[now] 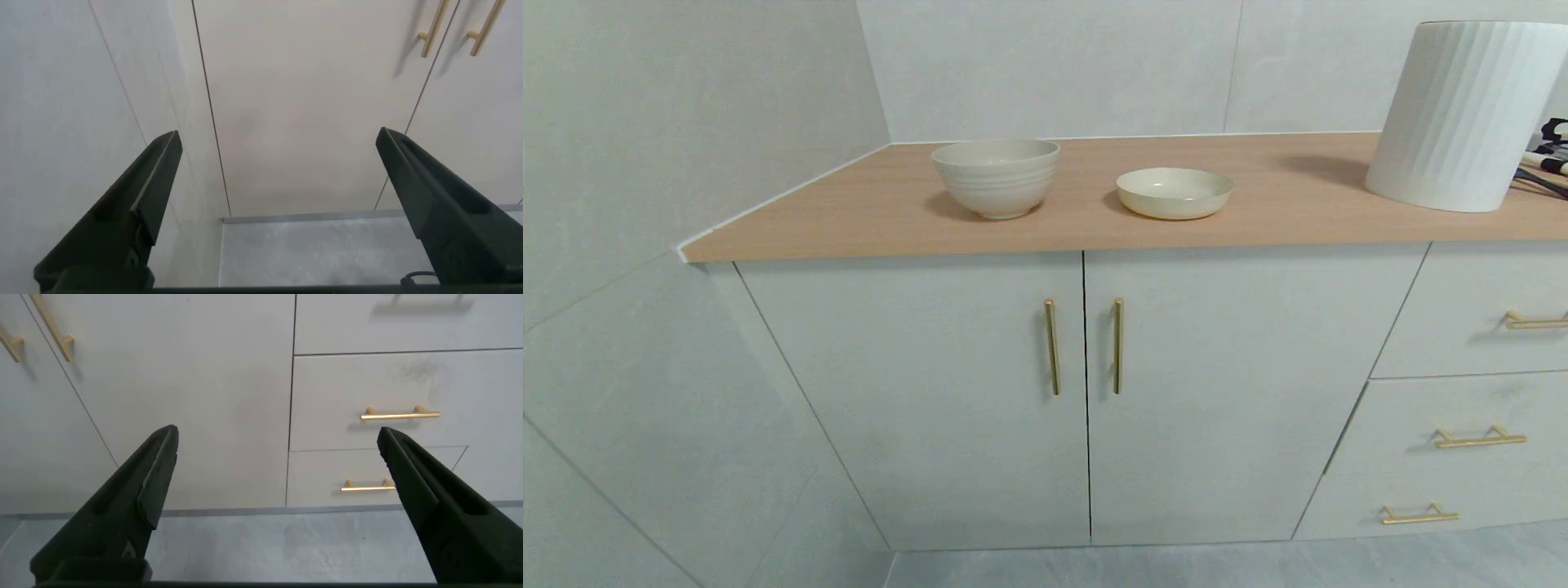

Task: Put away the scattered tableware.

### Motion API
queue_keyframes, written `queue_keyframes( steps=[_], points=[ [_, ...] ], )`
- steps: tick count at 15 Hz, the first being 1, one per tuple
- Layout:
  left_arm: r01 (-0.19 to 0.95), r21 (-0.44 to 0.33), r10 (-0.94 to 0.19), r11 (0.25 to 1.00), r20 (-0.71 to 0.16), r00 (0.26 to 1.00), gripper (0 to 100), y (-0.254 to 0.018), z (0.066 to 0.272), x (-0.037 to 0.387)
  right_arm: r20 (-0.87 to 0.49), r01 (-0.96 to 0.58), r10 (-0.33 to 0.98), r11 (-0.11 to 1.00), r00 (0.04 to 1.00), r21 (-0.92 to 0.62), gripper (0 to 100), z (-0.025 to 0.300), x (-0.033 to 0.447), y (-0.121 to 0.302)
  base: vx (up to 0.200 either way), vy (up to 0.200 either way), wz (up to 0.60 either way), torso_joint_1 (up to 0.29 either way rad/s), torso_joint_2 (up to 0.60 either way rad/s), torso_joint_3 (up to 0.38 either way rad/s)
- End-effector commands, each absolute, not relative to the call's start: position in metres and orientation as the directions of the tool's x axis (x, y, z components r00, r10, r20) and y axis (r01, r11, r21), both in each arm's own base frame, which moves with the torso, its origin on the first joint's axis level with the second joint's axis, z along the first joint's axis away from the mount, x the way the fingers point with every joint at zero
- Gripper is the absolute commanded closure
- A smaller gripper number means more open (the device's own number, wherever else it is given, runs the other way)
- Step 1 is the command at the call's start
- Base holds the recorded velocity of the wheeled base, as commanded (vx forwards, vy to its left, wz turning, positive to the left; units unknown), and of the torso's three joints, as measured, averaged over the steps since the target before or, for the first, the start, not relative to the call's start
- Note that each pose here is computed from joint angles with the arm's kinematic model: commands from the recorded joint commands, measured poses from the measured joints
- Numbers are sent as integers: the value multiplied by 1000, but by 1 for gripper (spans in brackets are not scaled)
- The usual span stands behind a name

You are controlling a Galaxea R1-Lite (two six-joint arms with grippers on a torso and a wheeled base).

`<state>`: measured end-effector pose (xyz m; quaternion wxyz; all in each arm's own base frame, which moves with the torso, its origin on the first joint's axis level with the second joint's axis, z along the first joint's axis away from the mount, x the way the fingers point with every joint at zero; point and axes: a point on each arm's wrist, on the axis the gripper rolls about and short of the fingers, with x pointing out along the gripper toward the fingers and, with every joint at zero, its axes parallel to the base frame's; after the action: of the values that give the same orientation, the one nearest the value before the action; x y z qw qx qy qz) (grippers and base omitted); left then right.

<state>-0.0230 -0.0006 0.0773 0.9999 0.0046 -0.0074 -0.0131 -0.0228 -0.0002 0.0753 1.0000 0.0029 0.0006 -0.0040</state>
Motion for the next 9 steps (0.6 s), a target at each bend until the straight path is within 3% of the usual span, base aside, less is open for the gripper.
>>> queue_keyframes(
  steps=[1, 9],
  points=[
    [26, 8, -26, 1000, 15, 1000, 0, -1, 78, -23, -2, 8, -8, 1000, 1000, 6, 0, 75, -23, 0, 0, 0, 0, 0, 0, 0],
    [26, 10, -26, 1000, 15, 1000, 0, -1, 78, -23, 0, 2, -2, 1000, 1000, 8, 0, 75, -23, 0, 0, 0, 0, 0, 0, 0]
  ],
)
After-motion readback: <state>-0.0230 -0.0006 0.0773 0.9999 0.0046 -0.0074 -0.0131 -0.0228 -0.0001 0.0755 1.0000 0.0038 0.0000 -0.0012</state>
